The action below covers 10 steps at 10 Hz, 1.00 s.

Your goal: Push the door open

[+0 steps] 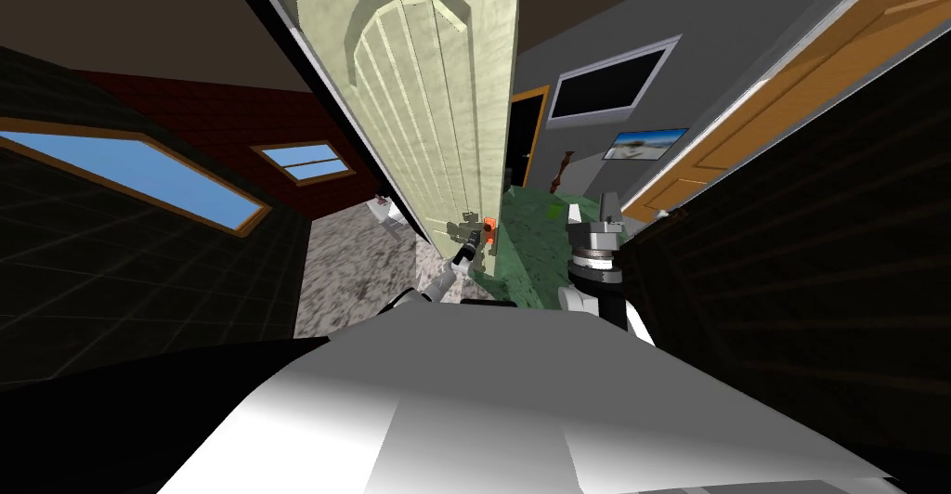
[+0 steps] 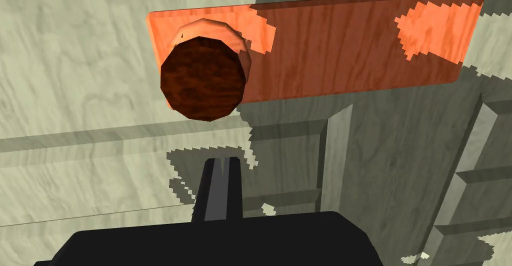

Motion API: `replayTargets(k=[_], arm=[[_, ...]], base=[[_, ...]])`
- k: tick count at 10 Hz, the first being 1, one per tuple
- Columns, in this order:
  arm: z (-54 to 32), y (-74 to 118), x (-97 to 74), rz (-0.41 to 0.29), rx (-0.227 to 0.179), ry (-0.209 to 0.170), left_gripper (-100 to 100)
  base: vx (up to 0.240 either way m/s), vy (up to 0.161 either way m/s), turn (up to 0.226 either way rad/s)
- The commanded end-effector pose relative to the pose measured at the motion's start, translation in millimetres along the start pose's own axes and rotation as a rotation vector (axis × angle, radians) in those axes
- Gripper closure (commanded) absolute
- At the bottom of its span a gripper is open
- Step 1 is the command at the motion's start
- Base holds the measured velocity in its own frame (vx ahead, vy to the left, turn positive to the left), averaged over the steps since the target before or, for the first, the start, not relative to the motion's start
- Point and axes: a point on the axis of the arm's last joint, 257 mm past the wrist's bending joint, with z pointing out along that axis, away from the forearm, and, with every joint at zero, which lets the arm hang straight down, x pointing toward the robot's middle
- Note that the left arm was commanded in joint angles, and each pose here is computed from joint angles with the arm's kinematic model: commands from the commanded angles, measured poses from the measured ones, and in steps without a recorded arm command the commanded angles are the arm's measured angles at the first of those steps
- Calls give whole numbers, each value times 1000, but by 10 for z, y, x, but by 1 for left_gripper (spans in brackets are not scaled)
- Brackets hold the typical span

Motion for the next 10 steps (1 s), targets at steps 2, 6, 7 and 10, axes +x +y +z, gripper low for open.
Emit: replayTargets(k=[2, 6, 7, 10], arm=[[-1, -12, 82, -14, 2, 10, -100], [8, -37, 185, -31, 6, 19, -100], [-1, -26, 137, -26, 6, 13, -100], [-6, -22, 95, -22, 7, 7, -100]], base=[[-243, 38, 23], [-191, 31, 15], [99, -43, -39], [175, -64, -17]])
